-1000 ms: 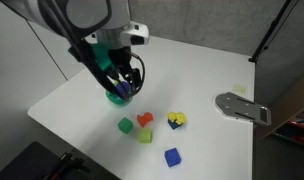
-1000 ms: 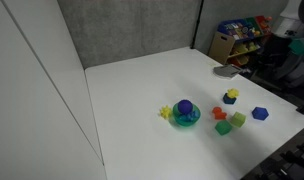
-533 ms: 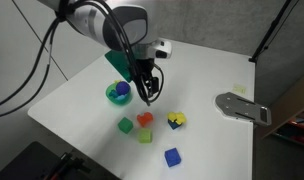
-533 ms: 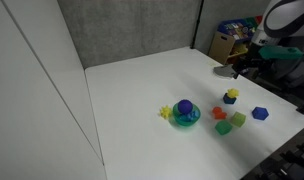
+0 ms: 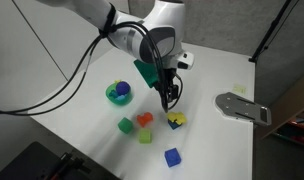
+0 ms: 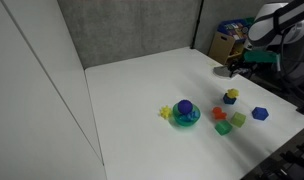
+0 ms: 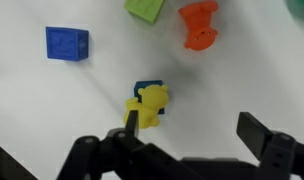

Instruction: Pick up the yellow toy from the blue block and put it in the green bowl

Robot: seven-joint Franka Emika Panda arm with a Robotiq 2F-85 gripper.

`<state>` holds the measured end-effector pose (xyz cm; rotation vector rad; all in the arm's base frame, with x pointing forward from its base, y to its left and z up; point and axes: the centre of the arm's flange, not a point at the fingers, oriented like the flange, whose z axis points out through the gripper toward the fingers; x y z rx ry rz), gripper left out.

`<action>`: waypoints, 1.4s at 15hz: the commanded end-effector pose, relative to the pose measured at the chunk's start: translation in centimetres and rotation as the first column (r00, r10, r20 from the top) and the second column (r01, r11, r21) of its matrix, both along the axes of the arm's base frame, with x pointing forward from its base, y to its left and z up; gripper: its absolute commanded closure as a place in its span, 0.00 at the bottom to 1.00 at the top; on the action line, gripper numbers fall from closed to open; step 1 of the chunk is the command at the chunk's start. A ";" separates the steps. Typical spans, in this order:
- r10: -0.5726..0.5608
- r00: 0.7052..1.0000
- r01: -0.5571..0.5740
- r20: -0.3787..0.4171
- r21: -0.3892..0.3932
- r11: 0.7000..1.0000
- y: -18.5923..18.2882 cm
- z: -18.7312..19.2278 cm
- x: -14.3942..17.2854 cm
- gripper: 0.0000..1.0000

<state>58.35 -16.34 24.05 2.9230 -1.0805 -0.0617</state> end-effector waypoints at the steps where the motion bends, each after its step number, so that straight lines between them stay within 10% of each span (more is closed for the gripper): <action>1: -0.090 0.996 0.090 -0.005 -0.060 0.994 -2.2 -2.5 2.4 0.00; 20: -0.206 0.977 0.198 -0.060 -0.117 0.973 -3.2 -15.7 2.6 0.00; 21: -0.205 0.977 0.196 -0.062 -0.119 0.973 -3.1 -15.8 2.6 0.25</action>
